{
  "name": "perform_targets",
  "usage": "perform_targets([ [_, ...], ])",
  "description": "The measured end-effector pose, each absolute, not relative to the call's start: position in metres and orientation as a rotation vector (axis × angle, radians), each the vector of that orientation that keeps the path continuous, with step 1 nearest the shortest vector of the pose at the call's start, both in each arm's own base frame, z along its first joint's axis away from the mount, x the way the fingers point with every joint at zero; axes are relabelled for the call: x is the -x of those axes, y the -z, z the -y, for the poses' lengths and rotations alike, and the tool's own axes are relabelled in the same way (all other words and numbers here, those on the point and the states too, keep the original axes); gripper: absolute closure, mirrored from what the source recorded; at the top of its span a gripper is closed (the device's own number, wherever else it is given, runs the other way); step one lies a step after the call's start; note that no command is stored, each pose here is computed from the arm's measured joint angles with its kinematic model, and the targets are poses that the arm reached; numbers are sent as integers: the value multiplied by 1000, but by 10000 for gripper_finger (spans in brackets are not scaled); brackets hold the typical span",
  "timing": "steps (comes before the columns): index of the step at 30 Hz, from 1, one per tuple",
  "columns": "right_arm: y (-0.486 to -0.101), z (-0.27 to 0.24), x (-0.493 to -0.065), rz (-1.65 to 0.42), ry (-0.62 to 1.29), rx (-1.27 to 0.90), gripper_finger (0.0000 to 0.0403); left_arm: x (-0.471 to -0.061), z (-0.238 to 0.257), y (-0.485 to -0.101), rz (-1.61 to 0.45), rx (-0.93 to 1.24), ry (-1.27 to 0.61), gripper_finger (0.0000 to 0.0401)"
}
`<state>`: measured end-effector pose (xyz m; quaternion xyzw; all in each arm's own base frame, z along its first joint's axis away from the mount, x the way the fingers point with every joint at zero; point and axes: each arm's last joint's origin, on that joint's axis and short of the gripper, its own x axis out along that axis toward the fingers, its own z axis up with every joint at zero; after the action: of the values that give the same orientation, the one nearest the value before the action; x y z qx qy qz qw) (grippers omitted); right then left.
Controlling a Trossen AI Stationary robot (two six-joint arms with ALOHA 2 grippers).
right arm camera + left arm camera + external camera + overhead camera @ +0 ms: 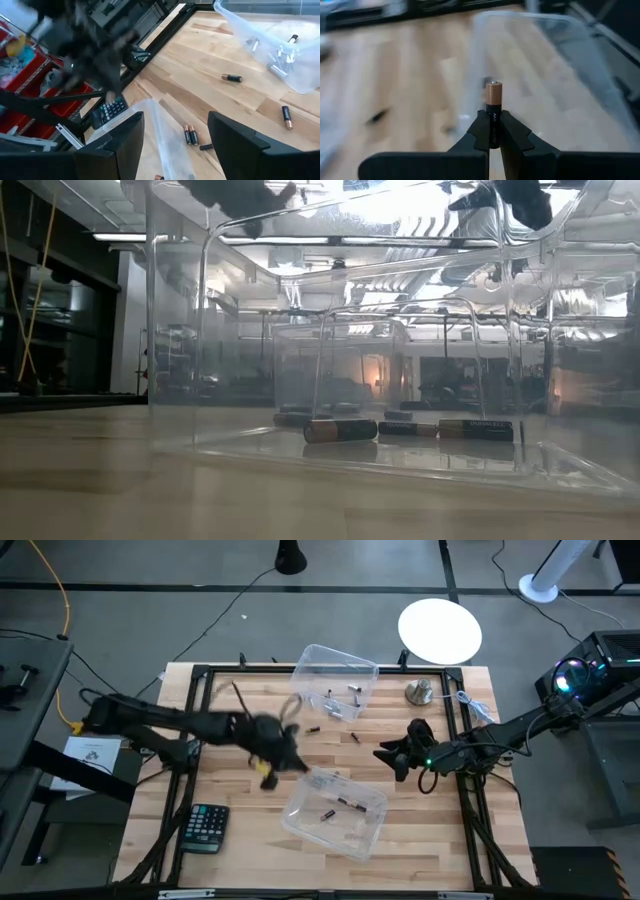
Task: Sort batteries
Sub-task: Put the black battery into the bottom transparent bin
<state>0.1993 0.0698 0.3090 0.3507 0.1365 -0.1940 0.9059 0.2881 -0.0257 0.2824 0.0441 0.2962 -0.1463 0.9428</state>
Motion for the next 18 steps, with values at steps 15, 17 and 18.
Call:
perform_targets([
  [15, -306, -54, -231, -194, 429, -815, 188, -317, 45, -308, -738, -246, 187, 236],
  [17, -290, -42, -240, -265, 510, -865, 188, -304, 33, -319, -772, -223, 118, 224],
  [18, -281, -35, -245, -319, 546, -876, 188, -296, 27, -324, -785, -198, 89, 221],
])
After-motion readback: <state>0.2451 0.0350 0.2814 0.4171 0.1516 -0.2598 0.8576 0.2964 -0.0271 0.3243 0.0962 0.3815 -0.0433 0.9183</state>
